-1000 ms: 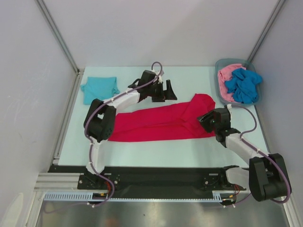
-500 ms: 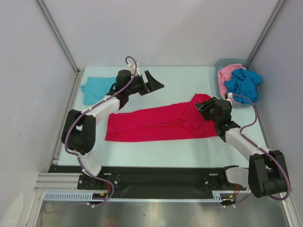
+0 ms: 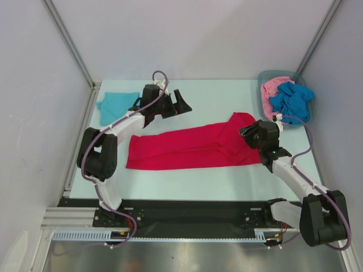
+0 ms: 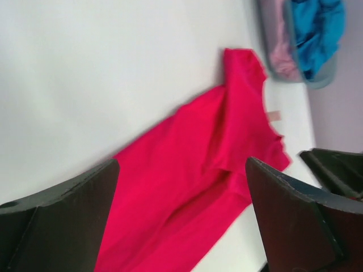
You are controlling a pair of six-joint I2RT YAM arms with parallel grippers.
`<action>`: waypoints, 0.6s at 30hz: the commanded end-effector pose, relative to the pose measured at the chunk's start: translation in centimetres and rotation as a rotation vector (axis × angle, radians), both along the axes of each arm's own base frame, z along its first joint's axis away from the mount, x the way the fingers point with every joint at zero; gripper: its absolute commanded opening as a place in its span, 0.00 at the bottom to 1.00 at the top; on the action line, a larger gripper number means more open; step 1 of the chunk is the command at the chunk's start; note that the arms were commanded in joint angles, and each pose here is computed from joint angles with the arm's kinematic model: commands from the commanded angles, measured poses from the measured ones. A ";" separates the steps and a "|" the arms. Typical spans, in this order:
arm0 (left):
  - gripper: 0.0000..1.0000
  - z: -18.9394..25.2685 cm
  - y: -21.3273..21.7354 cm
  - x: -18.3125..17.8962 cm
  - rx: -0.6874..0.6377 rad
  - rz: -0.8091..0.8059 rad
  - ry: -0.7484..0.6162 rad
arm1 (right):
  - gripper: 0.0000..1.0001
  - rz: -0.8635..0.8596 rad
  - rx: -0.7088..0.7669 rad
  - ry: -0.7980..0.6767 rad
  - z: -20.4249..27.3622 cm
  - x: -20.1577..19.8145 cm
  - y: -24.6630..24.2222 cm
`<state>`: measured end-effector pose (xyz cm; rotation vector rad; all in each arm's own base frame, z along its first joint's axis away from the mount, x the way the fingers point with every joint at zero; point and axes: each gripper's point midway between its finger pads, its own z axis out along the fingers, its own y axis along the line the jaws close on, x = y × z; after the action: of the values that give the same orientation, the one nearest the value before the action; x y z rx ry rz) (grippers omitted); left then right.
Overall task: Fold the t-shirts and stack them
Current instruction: Fold the tshirt
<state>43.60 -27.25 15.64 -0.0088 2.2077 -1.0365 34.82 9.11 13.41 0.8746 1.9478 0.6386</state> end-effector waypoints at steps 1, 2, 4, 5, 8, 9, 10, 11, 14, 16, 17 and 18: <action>1.00 0.1 2.2 0.6 0.245 -0.038 -0.075 | 0.47 -0.120 -0.122 0.033 0.5 -1.2 -3.7; 1.00 0.5 2.3 0.6 0.284 -0.058 -0.054 | 0.47 -0.144 -0.133 0.055 0.0 -1.9 -4.8; 1.00 -0.5 2.8 0.8 0.367 -0.067 -0.056 | 0.47 -0.152 -0.149 0.074 -0.6 -2.7 -5.7; 1.00 -0.9 3.3 0.8 0.401 -0.049 -0.044 | 0.46 -0.168 -0.163 0.110 -1.5 -3.5 -6.5; 1.00 -2.1 5.1 0.7 0.497 0.036 0.000 | 0.46 -0.184 -0.197 0.174 -2.7 -5.1 -7.4; 1.00 -2.4 5.5 0.5 0.513 0.063 0.021 | 0.46 -0.191 -0.202 0.192 -3.1 -5.6 -7.6; 1.00 -3.0 6.3 0.4 0.545 0.096 0.037 | 0.46 -0.201 -0.202 0.205 -3.5 -6.0 -7.7; 1.00 -3.9 6.8 -0.2 0.561 0.104 0.060 | 0.46 -0.203 -0.205 0.235 -4.1 -6.7 -7.8; 1.00 -5.4 8.1 -1.3 0.594 0.139 0.100 | 0.46 -0.223 -0.208 0.286 -5.3 -8.3 -8.2; 1.00 -5.7 8.3 -1.6 0.591 0.152 0.113 | 0.46 -0.243 -0.196 0.304 -5.9 -9.2 -8.4; 1.00 -6.0 8.4 -1.9 0.591 0.161 0.125 | 0.45 -0.243 -0.194 0.330 -6.5 -9.8 -8.4; 1.00 -6.0 8.4 -1.9 0.579 0.171 0.134 | 0.46 -0.247 -0.189 0.337 -6.6 -10.1 -8.4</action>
<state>41.87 -19.93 9.02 0.0572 2.5133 -0.3443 26.42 1.68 7.72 1.0679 2.0964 0.2338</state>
